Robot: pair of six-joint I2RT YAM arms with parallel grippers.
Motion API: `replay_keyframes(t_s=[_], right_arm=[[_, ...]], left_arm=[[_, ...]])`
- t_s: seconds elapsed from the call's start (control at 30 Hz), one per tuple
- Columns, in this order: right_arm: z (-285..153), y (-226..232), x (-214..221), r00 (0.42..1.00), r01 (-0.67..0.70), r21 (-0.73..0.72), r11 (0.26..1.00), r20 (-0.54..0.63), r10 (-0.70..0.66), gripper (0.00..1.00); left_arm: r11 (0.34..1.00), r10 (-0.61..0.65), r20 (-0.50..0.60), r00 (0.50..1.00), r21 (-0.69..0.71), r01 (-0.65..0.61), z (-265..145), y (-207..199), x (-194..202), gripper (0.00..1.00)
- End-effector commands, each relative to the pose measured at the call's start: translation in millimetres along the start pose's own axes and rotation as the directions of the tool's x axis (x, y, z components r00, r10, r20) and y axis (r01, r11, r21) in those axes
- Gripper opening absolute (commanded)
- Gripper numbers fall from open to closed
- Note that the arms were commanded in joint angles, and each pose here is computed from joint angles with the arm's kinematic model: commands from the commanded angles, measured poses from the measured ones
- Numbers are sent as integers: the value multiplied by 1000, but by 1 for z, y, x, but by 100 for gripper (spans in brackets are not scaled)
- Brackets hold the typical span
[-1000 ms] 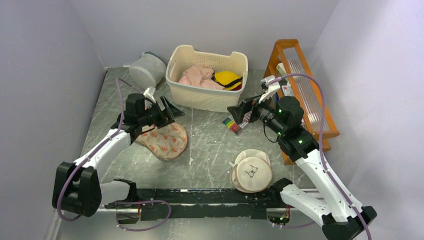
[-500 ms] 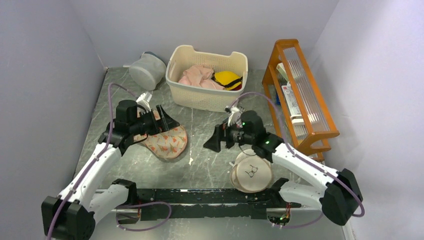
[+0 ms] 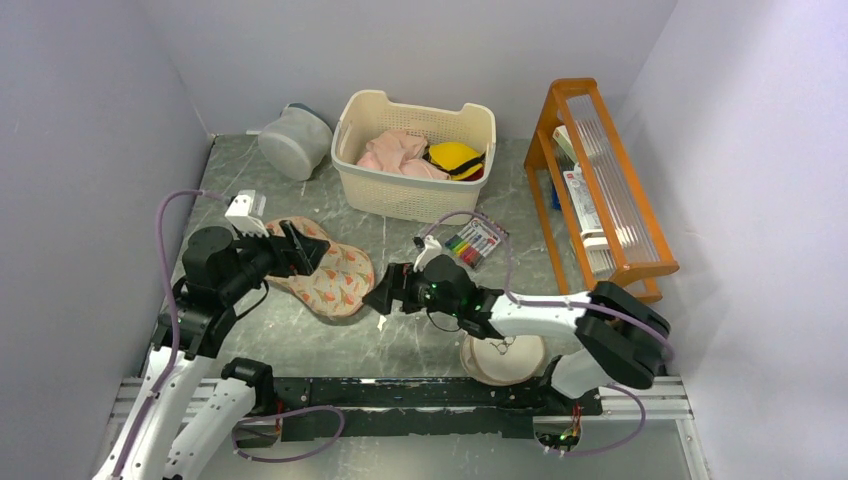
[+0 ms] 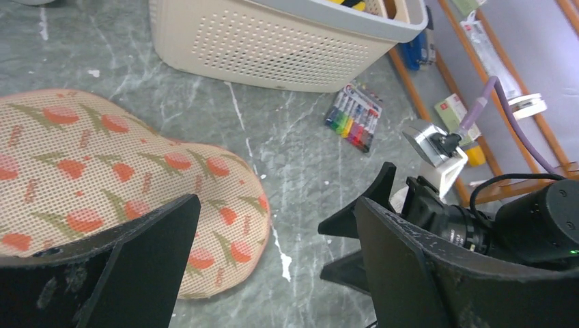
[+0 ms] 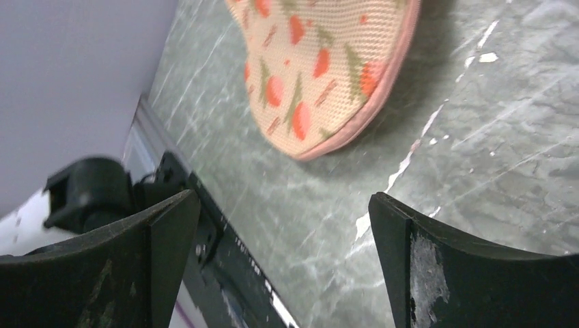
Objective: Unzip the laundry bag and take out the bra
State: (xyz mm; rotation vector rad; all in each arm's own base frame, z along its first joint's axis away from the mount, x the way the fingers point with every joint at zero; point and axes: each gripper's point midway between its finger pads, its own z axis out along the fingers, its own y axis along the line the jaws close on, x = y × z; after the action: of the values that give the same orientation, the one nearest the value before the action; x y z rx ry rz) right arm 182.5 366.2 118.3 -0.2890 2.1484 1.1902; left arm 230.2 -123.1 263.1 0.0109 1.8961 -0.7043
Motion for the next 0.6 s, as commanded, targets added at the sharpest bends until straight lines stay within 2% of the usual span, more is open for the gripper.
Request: replay_keyframes(t_s=[0.0,0.27,0.43,0.57], right_arm=[[25,1,-33,974,-134,17,991,185,128,94],[62,-3,-24,966,-195,50,979,183,183,89],[77,-4,-19,954,-242,70,968,201,224,76],[81,-20,-2,937,-306,144,941,219,271,75]], left_arm=[[996,77,-30,997,-49,-78,-5,9,1,96],[996,80,42,996,-31,-79,-11,8,-1,96],[996,83,35,996,-13,-83,-10,5,1,96],[996,83,46,995,-19,-82,-11,6,-1,96]])
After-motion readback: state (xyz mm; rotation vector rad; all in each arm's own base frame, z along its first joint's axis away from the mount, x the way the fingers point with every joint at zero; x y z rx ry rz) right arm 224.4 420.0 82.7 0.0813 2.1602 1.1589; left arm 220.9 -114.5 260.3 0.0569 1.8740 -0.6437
